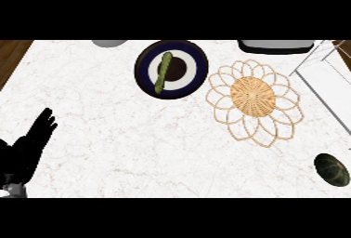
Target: Pick the tomato from the placemat and place it in the tiered shelf
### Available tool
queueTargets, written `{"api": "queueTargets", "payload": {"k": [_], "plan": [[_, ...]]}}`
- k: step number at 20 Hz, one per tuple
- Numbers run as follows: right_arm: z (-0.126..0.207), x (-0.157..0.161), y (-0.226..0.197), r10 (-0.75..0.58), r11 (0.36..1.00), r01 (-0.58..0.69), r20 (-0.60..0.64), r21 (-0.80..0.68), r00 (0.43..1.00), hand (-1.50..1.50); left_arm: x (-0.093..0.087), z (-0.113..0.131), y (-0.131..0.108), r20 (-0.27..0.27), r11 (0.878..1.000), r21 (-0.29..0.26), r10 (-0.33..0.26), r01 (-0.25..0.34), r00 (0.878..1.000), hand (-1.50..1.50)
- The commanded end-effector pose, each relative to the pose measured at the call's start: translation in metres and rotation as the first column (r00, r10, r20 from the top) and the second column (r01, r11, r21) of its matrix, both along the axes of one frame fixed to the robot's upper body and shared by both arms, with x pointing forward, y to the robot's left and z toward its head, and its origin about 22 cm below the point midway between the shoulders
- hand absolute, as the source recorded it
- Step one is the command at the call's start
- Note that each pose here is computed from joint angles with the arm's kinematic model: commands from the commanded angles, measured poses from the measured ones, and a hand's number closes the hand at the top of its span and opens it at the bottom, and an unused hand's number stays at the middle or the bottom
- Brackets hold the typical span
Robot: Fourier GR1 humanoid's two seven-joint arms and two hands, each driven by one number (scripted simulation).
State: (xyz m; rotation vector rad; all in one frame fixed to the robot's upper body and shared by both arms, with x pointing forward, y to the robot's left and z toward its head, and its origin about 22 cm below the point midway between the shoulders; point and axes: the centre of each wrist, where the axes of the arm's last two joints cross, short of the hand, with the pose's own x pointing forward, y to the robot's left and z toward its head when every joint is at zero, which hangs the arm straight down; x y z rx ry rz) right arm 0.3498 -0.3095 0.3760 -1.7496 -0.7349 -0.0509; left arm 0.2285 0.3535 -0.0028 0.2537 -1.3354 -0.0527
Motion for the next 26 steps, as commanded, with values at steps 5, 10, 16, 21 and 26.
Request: {"api": "queueTargets", "payload": {"k": [5, 10, 16, 21, 26], "plan": [[-0.035, 0.009, -0.054, -0.057, 0.995, 0.051, 0.071, 0.083, 0.996, 1.50, 0.000, -0.004, -0.009, 0.006, 1.000, -0.005, 0.016, -0.016, 1.000, 0.00], [-0.038, 0.005, -0.079, -0.092, 0.989, 0.089, 0.022, 0.114, 0.995, 1.50, 0.000, 0.006, -0.004, 0.004, 1.000, -0.006, 0.004, -0.003, 1.000, 0.00], [-0.078, 0.005, -0.108, -0.152, 0.980, 0.152, -0.010, 0.125, 0.988, -1.50, 0.003, 0.009, -0.007, 0.018, 1.000, 0.011, 0.009, -0.009, 1.000, 0.00], [-0.069, 0.006, -0.113, -0.105, 0.990, 0.097, 0.077, 0.104, 0.992, -1.50, -0.001, 0.010, -0.009, 0.003, 1.000, 0.019, 0.011, -0.011, 1.000, 0.00], [-0.058, 0.005, -0.111, -0.096, 0.986, 0.065, 0.205, 0.155, 0.974, -1.50, 0.004, 0.006, -0.003, 0.004, 1.000, 0.002, -0.015, 0.015, 1.000, 0.00]]}}
